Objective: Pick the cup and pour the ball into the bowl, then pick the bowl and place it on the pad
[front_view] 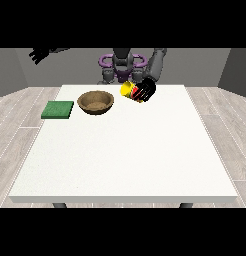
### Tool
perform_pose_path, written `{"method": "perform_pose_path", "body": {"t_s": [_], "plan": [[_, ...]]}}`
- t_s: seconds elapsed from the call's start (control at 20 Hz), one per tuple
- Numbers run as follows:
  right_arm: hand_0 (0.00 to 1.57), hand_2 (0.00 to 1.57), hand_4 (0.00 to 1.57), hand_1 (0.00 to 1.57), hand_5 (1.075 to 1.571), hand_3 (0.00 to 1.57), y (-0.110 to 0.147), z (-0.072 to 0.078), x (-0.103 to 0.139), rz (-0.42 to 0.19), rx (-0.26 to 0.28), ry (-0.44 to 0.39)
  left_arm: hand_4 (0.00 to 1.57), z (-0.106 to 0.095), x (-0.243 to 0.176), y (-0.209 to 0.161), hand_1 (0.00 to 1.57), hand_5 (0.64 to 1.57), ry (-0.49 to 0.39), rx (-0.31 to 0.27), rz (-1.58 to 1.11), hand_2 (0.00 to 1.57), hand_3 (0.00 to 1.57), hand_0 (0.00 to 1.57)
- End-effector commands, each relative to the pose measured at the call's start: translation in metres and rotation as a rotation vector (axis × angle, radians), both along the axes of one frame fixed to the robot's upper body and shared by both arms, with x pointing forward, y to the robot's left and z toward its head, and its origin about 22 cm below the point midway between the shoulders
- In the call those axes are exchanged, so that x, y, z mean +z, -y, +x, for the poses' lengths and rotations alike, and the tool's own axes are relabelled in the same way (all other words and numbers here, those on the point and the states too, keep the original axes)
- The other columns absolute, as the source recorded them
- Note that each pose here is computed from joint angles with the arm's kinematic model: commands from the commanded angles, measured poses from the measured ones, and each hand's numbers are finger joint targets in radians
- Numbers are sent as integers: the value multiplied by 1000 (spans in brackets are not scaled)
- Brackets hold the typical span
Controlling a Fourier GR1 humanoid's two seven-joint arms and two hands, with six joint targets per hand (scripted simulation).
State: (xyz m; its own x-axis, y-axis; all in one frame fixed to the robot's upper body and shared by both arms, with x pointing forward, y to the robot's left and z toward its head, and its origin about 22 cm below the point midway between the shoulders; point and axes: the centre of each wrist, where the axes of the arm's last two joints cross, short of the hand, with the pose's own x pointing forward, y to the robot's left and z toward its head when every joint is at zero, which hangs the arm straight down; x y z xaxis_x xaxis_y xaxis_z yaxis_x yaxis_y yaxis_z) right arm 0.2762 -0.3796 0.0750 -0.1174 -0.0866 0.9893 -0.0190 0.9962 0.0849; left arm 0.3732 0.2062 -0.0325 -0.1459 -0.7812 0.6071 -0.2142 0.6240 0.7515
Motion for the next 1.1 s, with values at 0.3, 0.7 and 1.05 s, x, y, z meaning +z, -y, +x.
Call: {"method": "perform_pose_path", "body": {"t_s": [0.3, 0.7, 1.05], "plan": [[0, 0, 688, 0, 1560, 0, 36, -11, -41, 21, -26, -103, 1444, 20, 30, 101, 1347, 1540, -61, 4, 418, 1571, 1571, 1347], [0, 0, 697, 0, 1557, 154, 37, 8, -37, 23, -32, -121, 1312, 24, 62, 151, 1367, 1563, -19, 18, 780, 1571, 1571, 1367], [0, 0, 699, 0, 1555, 300, 7, 18, -56, 32, 0, -146, 1012, 21, 76, 173, 730, 1570, 19, 65, 1091, 1571, 1569, 730]]}}
